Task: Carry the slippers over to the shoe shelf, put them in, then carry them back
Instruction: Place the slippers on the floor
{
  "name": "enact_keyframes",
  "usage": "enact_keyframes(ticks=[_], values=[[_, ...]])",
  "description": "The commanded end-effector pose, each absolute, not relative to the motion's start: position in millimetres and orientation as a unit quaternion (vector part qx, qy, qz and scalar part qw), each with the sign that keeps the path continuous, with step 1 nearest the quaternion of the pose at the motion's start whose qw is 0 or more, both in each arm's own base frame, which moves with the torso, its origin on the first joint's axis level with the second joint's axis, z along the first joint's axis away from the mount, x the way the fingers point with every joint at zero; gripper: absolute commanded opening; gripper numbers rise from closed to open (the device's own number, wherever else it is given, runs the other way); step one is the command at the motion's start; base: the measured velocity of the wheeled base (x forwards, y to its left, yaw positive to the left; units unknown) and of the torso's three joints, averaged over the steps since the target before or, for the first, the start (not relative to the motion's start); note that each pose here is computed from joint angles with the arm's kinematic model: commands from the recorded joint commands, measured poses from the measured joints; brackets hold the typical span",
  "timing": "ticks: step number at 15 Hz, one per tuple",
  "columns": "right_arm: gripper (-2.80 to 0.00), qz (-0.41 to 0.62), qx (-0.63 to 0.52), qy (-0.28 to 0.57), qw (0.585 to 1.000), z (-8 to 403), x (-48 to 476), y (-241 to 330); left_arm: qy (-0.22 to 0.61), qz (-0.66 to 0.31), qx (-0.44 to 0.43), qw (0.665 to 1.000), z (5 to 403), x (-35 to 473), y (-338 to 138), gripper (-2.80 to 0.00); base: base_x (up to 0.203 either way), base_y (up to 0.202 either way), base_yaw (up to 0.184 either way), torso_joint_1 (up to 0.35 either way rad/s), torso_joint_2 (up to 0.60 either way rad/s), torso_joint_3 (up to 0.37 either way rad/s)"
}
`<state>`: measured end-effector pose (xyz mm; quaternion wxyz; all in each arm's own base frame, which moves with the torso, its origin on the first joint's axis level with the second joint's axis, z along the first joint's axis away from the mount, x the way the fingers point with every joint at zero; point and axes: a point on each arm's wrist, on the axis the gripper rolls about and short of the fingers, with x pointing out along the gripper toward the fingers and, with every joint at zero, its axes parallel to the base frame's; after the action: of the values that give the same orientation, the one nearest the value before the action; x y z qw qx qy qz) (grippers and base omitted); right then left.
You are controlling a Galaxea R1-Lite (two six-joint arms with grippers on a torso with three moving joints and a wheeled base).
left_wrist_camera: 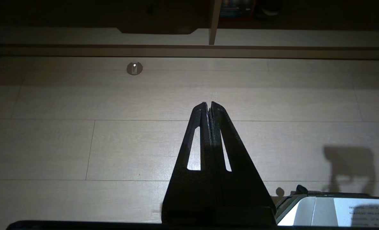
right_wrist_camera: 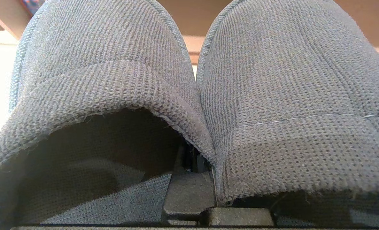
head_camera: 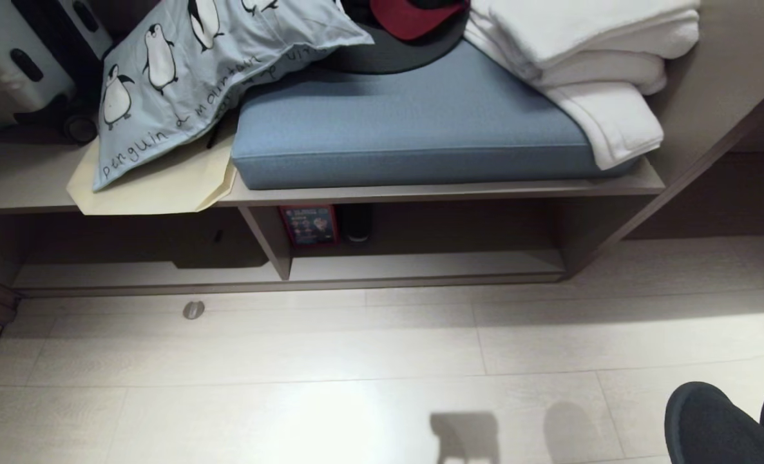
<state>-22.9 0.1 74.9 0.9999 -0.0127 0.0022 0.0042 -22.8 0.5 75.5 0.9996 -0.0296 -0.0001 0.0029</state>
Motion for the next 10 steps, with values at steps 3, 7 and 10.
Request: enact_keyframes(ticks=[3, 7, 10], values=[[-2.80, 0.005, -0.013, 0.002, 1.000, 74.4, -22.9, 0.1, 0.001, 0.003, -0.030, 1.000, 75.5, -22.7, 0.6, -2.80, 0.000, 0.000, 0.000, 0.004, 0.00, 0.197], [-2.80, 0.005, -0.013, 0.002, 1.000, 74.4, -22.9, 0.1, 0.001, 0.003, -0.030, 1.000, 75.5, -22.7, 0.6, -2.80, 0.000, 0.000, 0.000, 0.005, 0.00, 0.200], [-2.80, 0.005, -0.013, 0.002, 1.000, 74.4, -22.9, 0.1, 0.001, 0.003, -0.030, 1.000, 75.5, -22.7, 0.6, -2.80, 0.000, 0.000, 0.000, 0.002, 0.00, 0.204]])
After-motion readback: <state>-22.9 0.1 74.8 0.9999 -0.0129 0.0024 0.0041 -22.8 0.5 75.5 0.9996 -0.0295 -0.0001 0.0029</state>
